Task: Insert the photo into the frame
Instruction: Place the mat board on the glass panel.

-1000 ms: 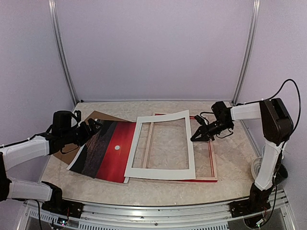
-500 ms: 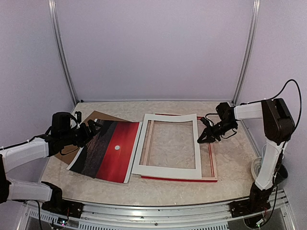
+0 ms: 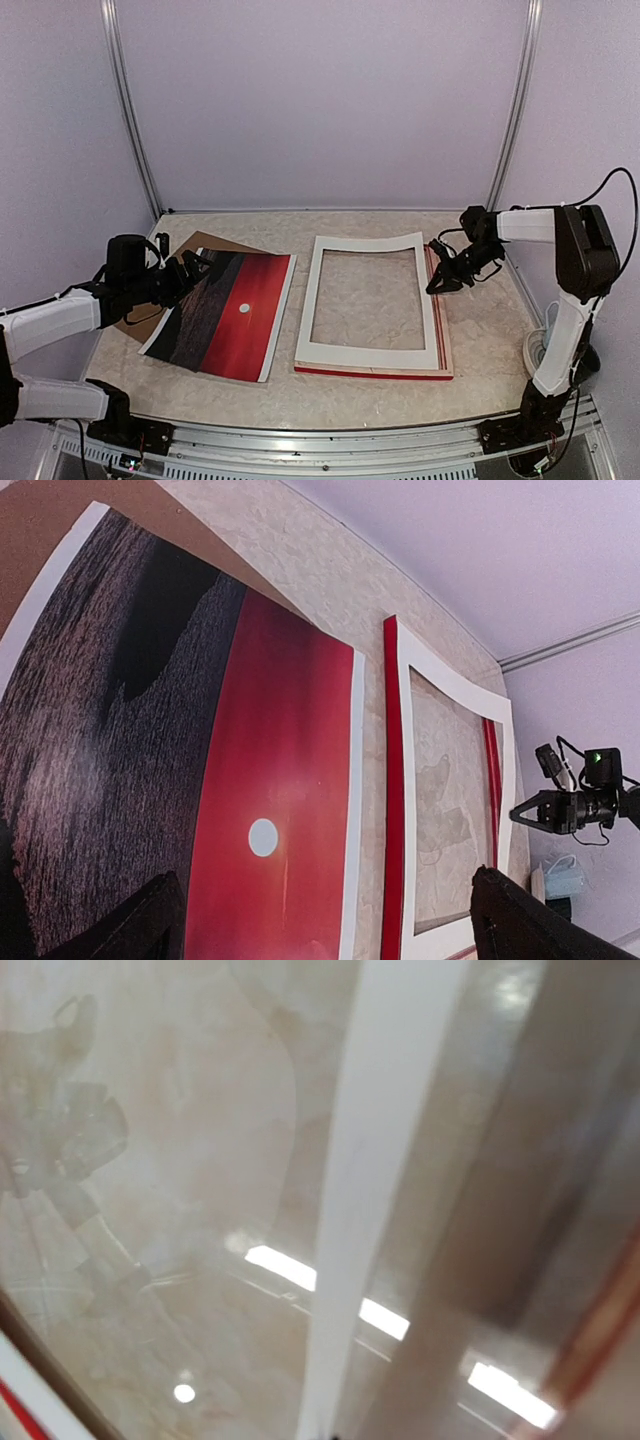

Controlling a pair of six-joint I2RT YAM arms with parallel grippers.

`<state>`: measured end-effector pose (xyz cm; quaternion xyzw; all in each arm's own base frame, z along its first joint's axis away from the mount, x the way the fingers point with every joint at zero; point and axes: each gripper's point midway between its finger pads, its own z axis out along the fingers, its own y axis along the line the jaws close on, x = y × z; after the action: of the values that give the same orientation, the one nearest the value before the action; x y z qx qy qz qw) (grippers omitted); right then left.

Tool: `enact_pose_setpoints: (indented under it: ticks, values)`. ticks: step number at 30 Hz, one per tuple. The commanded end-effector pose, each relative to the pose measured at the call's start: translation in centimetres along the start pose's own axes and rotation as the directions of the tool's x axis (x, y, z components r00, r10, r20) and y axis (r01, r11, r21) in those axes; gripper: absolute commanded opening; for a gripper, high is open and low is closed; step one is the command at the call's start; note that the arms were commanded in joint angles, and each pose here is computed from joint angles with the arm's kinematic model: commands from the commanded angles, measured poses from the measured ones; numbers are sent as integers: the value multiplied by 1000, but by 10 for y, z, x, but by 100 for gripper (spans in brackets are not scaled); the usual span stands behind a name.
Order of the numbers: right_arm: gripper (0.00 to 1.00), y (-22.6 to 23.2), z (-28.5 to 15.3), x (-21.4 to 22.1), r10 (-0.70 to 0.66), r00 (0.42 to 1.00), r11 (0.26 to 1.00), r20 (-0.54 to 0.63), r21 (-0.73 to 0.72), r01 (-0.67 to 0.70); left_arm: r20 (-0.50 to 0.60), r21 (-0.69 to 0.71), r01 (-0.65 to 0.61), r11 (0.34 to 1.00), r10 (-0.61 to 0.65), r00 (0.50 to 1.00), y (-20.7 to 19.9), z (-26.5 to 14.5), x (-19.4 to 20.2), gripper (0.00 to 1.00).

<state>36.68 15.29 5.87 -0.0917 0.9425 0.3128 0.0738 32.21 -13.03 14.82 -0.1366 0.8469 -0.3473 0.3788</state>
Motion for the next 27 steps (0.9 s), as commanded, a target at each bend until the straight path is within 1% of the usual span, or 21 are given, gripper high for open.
enact_pose_setpoints:
  ticks: [1, 13, 16, 27]
  values:
    - [0, -1, -19, -1, -40, 999, 998, 14, 52, 39, 16, 29, -5, 1000, 5, 1000, -5, -4, -3, 98]
    - [0, -16, -18, 6, -52, 999, 991, -15, 123, 54, 4, 45, -1, 999, 1, 1000, -10, -4, -2, 98]
    - [0, -18, -19, 4, -86, 996, 986, -22, 138, 88, -2, 49, -1, 999, 1, 1000, -11, -5, -1, 98]
    - [0, -17, -20, -8, -135, 990, 982, -28, 130, 137, -11, 51, -16, 999, 17, 1000, -17, -4, -1, 98]
